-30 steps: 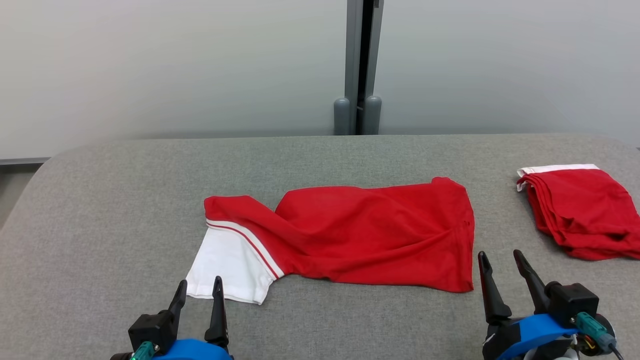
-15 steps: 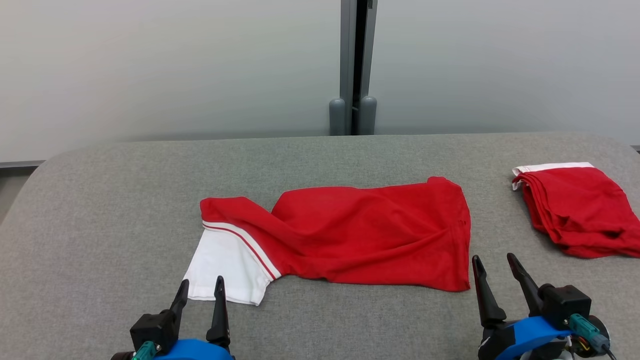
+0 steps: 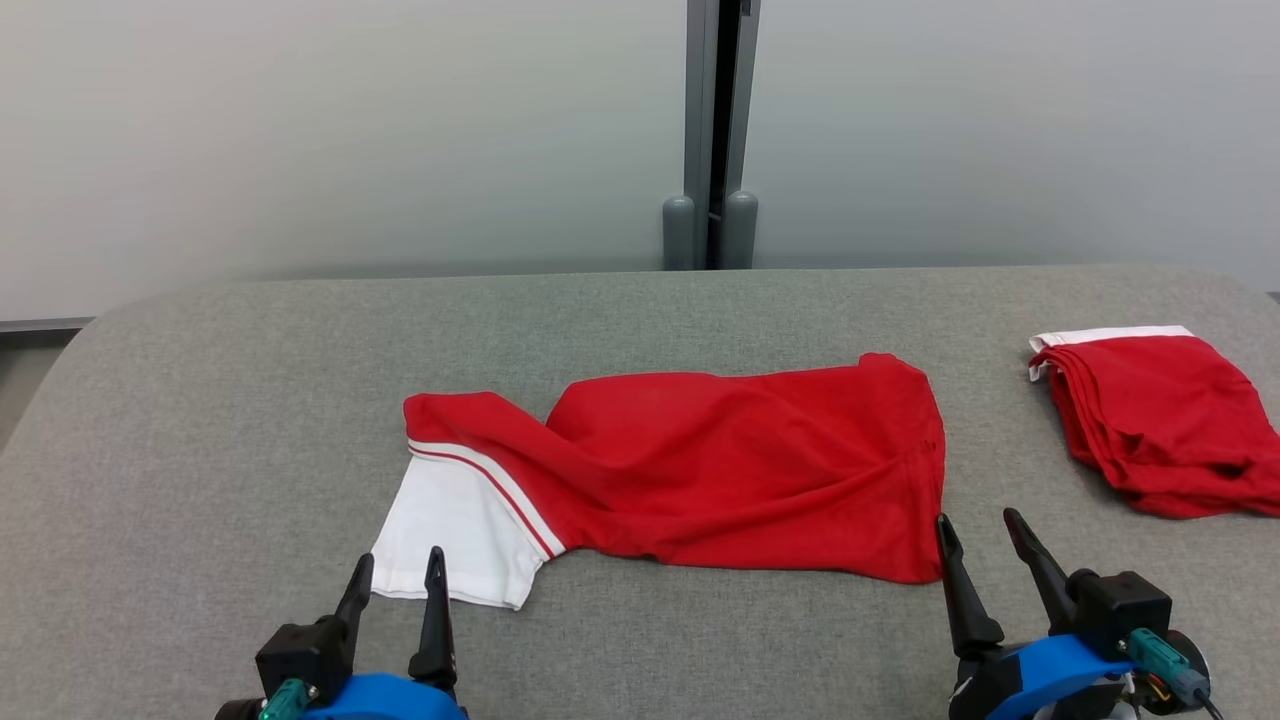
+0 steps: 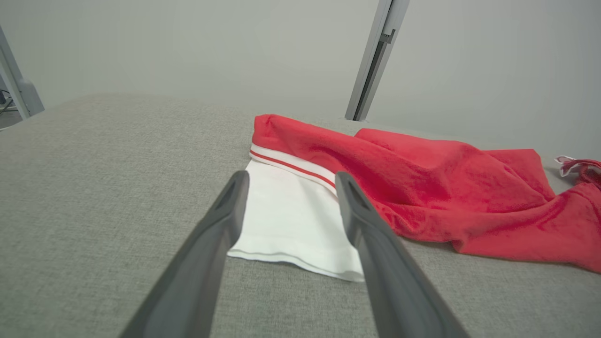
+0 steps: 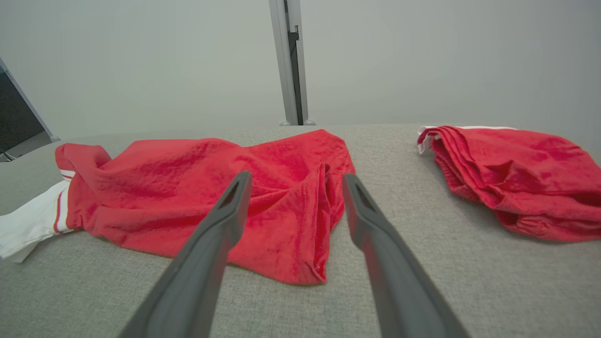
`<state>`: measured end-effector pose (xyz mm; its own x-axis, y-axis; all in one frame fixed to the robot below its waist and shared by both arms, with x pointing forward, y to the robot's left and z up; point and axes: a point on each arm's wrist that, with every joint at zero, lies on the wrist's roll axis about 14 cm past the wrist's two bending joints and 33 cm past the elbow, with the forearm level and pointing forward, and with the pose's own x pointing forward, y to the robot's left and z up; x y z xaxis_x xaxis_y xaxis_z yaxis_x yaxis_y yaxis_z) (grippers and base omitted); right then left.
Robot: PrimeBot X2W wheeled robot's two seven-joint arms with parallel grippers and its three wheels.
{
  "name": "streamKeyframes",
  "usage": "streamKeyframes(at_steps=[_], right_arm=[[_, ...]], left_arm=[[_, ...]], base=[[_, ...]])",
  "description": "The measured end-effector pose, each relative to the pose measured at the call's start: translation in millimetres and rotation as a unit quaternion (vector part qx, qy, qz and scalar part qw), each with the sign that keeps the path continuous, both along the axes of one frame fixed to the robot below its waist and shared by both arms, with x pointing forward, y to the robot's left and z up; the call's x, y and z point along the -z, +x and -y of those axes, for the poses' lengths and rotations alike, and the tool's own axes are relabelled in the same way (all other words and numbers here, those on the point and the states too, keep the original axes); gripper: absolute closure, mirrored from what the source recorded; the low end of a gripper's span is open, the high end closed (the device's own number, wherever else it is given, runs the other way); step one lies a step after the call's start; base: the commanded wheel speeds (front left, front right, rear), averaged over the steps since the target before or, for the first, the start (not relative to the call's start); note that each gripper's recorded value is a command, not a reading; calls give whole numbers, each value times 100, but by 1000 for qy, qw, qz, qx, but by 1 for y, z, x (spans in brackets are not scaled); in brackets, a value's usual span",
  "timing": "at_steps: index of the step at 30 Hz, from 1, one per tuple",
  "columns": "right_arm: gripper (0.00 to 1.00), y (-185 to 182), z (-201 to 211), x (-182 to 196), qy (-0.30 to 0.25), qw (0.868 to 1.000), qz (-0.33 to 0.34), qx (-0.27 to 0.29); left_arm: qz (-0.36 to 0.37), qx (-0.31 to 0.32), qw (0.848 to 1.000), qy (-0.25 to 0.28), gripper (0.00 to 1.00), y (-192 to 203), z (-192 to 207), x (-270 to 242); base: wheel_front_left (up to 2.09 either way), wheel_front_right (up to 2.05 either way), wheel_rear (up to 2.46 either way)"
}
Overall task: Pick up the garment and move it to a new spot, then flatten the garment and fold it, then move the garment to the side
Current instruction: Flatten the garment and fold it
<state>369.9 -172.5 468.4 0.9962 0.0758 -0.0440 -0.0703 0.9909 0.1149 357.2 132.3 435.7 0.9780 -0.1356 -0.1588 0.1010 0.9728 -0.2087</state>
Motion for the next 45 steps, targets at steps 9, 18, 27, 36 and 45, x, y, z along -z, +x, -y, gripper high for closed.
streamKeyframes(at_steps=[9, 18, 27, 36, 45], right_arm=[[0, -1, 0, 16, -2, 1000, -25, -1], [0, -3, 9, 38, -6, 998, -67, 11], [0, -3, 15, 48, -13, 996, -82, 18], [0, 1, 4, 60, -15, 994, -107, -2], [0, 11, 2, 84, -5, 987, -163, -1]], left_arm=[[-82, -8, 997, 14, 0, 13, -15, 27], [-181, -18, 983, 32, 0, 30, -32, 68], [-227, -1, 973, 38, 62, 34, -25, 90], [-178, 2, 984, 23, 100, 39, -19, 74], [-123, -5, 992, 19, 100, 45, -22, 51]], base=[[0, 0, 0], [0, 0, 0], [0, 0, 0], [0, 0, 0], [0, 0, 0]])
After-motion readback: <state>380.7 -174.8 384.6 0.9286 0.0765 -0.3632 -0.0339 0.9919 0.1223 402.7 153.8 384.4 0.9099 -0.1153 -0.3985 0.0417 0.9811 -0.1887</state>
